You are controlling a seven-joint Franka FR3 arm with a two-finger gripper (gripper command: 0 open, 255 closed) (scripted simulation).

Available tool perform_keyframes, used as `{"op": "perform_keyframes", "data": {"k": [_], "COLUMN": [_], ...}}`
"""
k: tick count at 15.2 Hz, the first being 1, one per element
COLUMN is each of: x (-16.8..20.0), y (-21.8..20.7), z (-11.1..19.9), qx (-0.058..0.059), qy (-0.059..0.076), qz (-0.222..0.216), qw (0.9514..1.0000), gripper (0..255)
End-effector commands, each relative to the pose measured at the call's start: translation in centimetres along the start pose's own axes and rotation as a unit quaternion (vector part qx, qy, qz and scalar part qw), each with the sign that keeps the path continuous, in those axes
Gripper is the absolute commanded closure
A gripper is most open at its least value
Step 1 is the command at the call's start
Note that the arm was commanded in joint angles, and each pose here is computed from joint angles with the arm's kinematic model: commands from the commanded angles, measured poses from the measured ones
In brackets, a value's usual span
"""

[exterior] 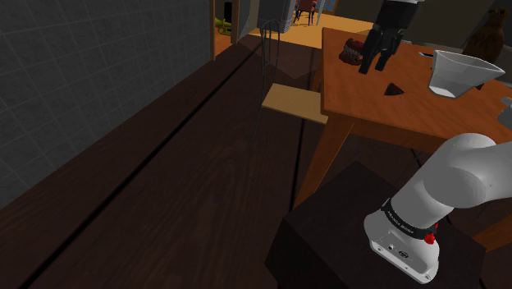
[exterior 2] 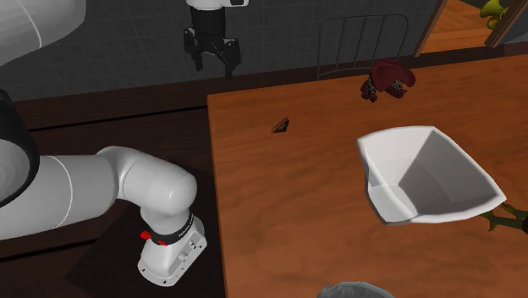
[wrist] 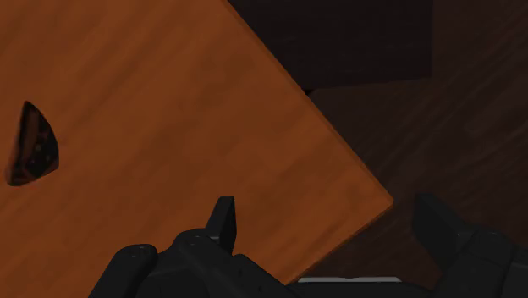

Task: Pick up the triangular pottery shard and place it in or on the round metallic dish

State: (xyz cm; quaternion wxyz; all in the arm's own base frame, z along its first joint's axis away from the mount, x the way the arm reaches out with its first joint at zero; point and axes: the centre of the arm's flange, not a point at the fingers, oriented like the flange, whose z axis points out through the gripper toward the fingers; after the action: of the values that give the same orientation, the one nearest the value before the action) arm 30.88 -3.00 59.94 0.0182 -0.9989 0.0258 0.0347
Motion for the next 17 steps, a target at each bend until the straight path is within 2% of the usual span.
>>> {"op": "perform_keyframes", "data": {"k": [1,5,9,13,17], "x": [0.0,-0.9,-2.3,-3.9,-5.9], "y": [0.0,5.5,10.8,16.0,21.1], "z": [0.0,0.9,2.0,3.3,4.7], "qx": [0.000,0.009,0.019,0.028,0.037], "qy": [0.000,0.027,0.055,0.082,0.109], "qz": [0.000,0.039,0.079,0.118,0.157], "qw": [1.0000,0.9988,0.9952,0.9892,0.9809], "gripper": [0,0,0,0,0]}}
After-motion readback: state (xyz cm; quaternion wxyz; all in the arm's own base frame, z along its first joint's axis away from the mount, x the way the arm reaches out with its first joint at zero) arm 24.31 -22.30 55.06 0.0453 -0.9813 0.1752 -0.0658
